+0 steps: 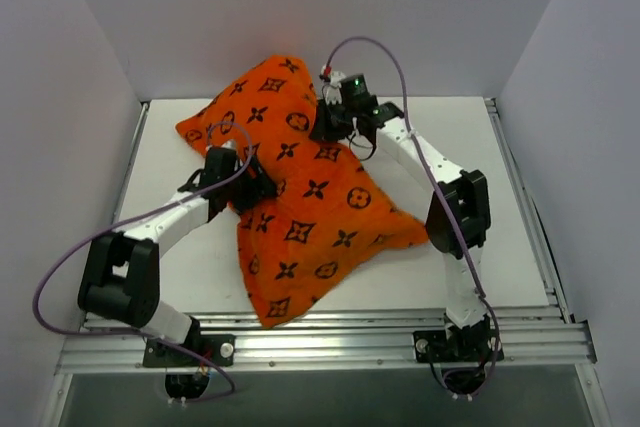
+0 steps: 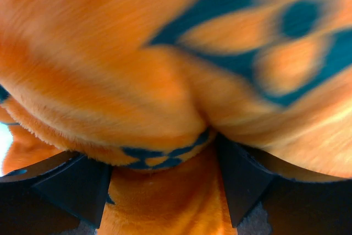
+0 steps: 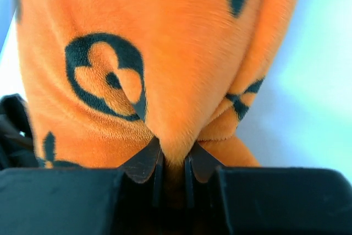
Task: Remove the pillowcase from the pillow
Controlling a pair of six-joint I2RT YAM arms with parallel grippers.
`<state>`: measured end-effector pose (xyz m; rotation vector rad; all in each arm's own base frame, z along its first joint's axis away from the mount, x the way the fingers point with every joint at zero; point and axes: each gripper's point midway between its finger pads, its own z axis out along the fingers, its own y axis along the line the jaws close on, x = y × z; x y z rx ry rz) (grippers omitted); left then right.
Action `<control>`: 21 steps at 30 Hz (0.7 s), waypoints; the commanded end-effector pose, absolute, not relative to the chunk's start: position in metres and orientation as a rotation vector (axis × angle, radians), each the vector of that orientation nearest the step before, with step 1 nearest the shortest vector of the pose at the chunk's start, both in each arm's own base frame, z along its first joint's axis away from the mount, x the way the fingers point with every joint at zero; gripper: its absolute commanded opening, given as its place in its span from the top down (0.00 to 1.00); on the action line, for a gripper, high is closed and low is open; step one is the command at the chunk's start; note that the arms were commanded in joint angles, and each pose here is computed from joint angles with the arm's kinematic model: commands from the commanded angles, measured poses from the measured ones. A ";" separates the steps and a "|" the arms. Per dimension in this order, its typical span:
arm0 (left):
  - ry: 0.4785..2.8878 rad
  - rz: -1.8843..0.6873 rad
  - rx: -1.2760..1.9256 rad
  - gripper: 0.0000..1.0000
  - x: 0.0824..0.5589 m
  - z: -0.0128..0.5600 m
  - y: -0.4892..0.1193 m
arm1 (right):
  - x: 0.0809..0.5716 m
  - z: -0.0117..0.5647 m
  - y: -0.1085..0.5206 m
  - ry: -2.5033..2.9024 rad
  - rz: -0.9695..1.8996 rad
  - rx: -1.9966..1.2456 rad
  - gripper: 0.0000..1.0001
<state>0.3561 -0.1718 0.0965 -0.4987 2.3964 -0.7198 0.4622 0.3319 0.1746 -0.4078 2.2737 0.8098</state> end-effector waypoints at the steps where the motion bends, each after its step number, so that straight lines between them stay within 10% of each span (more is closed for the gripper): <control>1: 2.180 -1.017 -0.350 0.20 0.394 0.169 -0.241 | 0.395 0.333 0.348 2.000 0.723 -0.632 1.00; 8: 1.990 -1.024 -0.305 0.17 0.421 0.242 -0.242 | 0.336 0.368 0.366 1.884 0.771 -0.724 1.00; 21: 2.068 -0.764 -0.414 0.06 0.251 0.228 -0.137 | 0.265 0.306 0.356 2.046 0.772 -0.703 0.54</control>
